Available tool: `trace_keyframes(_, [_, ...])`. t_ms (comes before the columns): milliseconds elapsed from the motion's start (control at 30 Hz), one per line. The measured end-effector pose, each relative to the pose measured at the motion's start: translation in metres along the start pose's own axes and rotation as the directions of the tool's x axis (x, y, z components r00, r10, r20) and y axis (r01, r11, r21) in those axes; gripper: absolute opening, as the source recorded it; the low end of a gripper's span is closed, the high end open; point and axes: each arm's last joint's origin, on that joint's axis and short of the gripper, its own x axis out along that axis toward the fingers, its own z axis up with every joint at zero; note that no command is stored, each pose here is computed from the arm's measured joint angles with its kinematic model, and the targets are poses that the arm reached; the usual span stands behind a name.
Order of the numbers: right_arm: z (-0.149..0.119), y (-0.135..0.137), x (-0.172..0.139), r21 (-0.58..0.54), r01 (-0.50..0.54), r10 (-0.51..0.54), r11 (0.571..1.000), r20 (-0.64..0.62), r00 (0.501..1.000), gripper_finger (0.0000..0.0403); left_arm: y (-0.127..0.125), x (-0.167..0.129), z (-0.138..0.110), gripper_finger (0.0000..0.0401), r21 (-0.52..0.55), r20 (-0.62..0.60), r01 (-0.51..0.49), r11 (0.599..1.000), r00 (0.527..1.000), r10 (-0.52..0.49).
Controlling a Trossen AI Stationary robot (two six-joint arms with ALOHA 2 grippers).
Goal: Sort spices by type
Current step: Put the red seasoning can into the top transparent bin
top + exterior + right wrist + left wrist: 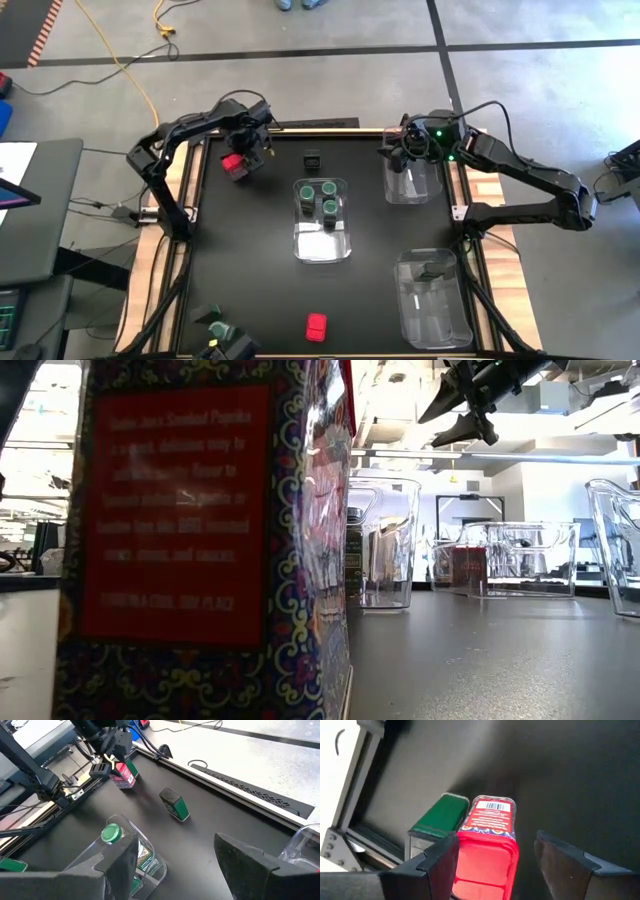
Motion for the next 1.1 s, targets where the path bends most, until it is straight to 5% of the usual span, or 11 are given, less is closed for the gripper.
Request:
trace_keyframes(633, [0.0,0.0,0.0,0.001,0.0,0.0,1.0,0.001,1.0,0.0286,-0.006,-0.005,-0.016,0.0249,-0.037,-0.034,-0.019,0.999,0.999,0.018])
trace_keyframes(933, [0.0,0.0,0.0,0.0,0.0,0.0,1.0,0.001,1.0,0.0286,-0.007,-0.061,-0.058,0.0249,-0.22,0.186,0.001,0.976,0.982,0.041])
trace_keyframes(1100, [0.0,0.0,0.0,0.0,0.0,0.0,1.0,0.001,1.0,0.0286,-0.014,-0.053,-0.088,0.0249,-0.24,0.18,0.018,0.97,0.983,0.026])
